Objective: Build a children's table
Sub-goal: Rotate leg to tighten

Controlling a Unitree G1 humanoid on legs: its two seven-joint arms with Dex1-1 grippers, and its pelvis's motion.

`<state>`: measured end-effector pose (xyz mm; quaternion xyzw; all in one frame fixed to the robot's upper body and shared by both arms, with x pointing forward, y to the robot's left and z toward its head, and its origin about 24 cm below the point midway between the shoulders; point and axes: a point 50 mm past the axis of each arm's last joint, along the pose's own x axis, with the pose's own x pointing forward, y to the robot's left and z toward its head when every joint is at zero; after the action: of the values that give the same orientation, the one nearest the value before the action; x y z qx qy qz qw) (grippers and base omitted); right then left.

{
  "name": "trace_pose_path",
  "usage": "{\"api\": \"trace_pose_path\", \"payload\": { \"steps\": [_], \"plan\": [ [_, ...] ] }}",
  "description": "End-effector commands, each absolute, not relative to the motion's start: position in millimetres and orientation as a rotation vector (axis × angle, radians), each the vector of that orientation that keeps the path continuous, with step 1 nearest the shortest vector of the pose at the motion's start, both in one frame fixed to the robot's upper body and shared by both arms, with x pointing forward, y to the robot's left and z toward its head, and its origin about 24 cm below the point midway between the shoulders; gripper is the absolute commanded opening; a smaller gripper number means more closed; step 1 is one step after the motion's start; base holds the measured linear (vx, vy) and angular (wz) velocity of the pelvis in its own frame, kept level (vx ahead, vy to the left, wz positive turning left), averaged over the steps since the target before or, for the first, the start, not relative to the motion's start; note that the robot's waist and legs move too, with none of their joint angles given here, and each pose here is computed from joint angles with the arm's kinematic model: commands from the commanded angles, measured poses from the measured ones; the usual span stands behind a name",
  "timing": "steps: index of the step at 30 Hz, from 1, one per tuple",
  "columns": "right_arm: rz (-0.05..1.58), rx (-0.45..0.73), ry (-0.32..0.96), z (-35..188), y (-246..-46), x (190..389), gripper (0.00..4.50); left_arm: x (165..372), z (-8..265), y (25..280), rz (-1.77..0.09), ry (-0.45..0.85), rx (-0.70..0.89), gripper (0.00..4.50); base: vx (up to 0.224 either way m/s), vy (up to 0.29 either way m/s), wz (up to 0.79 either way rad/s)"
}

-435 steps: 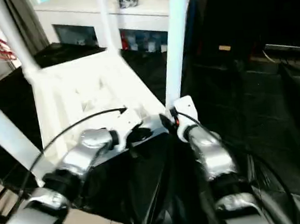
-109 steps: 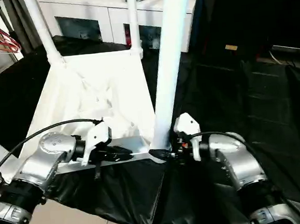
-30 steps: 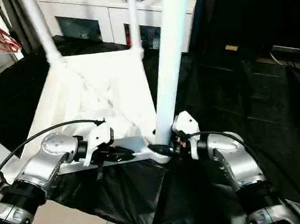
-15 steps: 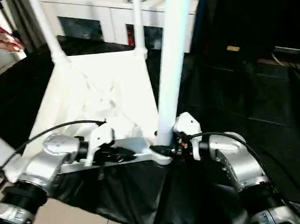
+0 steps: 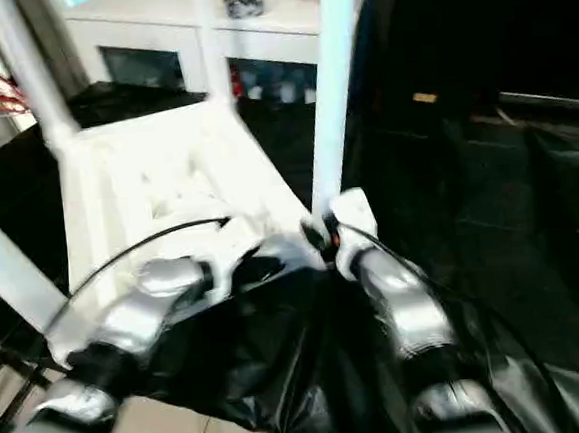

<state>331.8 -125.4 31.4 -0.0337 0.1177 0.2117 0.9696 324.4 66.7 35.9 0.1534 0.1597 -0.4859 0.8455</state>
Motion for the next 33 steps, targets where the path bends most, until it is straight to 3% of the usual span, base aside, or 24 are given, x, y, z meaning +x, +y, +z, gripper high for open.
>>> {"api": "trace_pose_path", "payload": {
  "steps": [1,6,10,24,33],
  "plan": [
    [0.592,-0.021,0.343,7,-85.2,315.2,2.28,330,55,43,-1.037,0.24,0.339,0.0,0.0,0.0,0.0],
    [0.635,0.045,0.336,11,-87.5,314.1,2.73,328,54,51,-1.074,0.237,0.351,0.0,0.0,0.0,0.0],
    [0.659,0.02,0.311,16,-97.6,316.2,3.09,325,53,59,-1.119,0.233,0.362,0.0,0.0,0.0,0.0],
    [0.951,-0.194,0.254,51,-178.9,298.7,3.09,313,53,93,-1.328,0.271,0.386,0.0,0.024,-0.009,0.02],
    [0.972,-0.298,0.305,59,-212.4,290.9,3.09,311,53,105,-1.346,0.286,0.398,0.0,0.0,0.0,0.0]
  ]
}}
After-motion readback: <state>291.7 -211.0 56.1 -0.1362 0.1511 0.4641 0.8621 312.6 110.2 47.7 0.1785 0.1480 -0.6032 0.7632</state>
